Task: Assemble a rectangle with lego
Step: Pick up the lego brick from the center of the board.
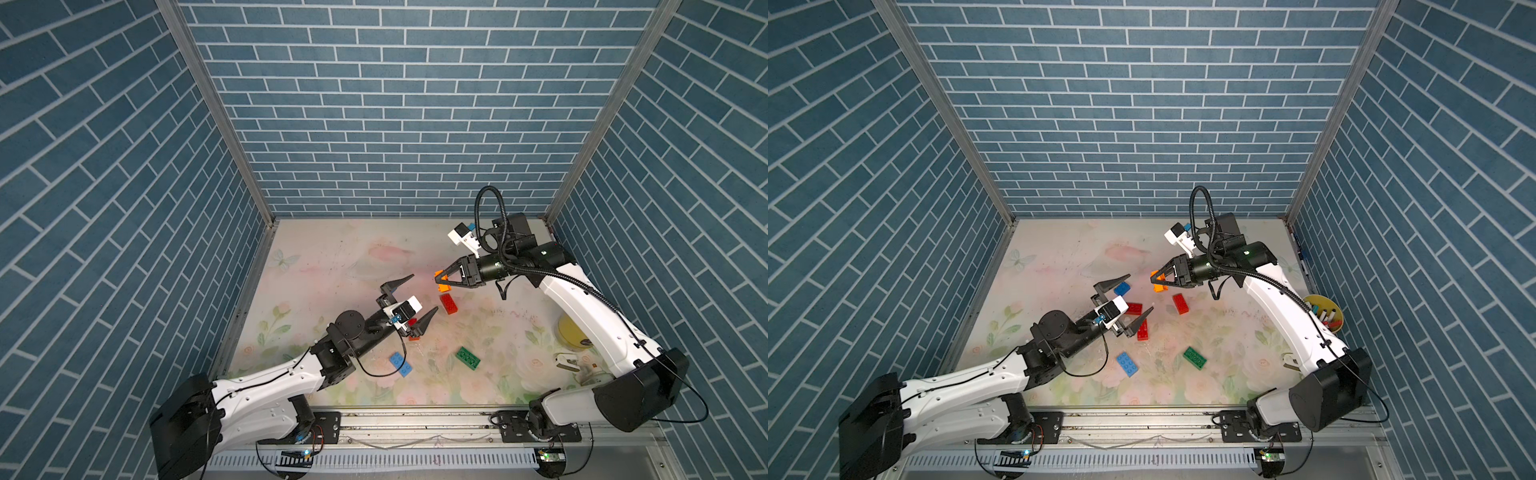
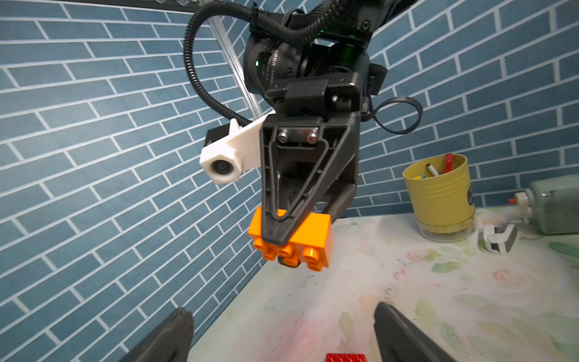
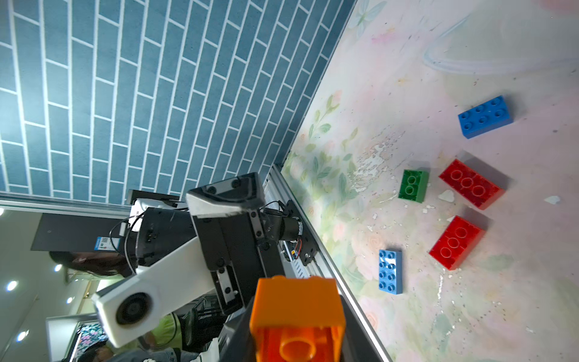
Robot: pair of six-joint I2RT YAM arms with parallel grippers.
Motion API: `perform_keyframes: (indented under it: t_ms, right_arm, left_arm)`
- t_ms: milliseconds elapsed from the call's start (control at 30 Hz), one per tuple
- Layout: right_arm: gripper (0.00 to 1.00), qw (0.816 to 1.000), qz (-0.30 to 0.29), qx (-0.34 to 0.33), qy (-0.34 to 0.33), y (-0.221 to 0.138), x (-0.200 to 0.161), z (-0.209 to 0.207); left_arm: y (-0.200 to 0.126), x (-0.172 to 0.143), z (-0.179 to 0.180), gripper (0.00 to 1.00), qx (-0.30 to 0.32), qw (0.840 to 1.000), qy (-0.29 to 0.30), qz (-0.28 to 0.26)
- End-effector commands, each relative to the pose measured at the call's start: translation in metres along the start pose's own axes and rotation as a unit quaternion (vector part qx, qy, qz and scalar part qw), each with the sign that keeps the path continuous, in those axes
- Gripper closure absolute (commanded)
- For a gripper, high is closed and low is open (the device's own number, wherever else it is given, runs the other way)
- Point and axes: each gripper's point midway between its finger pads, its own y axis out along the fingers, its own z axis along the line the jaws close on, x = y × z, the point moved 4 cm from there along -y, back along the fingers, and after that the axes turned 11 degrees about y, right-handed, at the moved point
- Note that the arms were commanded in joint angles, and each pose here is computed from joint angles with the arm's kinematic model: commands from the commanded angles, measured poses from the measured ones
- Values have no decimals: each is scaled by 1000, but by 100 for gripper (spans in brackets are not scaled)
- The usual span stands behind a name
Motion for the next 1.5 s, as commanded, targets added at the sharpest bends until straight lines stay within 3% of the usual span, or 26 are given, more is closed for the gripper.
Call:
perform_keyframes:
  t_ms: [0, 267, 567, 767, 1067, 1200, 1333, 1467]
  right_arm:
    - [80, 999, 22, 36, -11, 2, -8, 13]
    - [80, 997, 59, 52, -13, 17, -19, 16]
    - [80, 995, 80, 60, -25, 24, -29, 22]
    - [80, 994, 86, 58, -23, 26, -30, 20]
    - [79, 995, 85, 44, -14, 30, -26, 13]
    - [72, 997, 74, 18, -15, 30, -22, 8]
    - [54, 998, 48, -31, -17, 22, -16, -1]
    - [47, 997, -5, -78, -6, 0, -6, -14]
  left_arm:
    - [6, 26, 8, 6, -1, 999, 14, -52]
    - [14, 29, 8, 9, 1, 998, 10, -64]
    - [21, 29, 6, 22, -3, 998, 1, -69]
    - [20, 28, 7, 37, -5, 998, -2, -65]
    - [18, 25, 6, 68, -6, 999, -2, -52]
    - [17, 21, 7, 81, -4, 999, 2, -40]
    - [16, 15, 7, 82, -2, 1000, 3, -17]
    - [13, 6, 2, 82, -16, 1000, 2, 14]
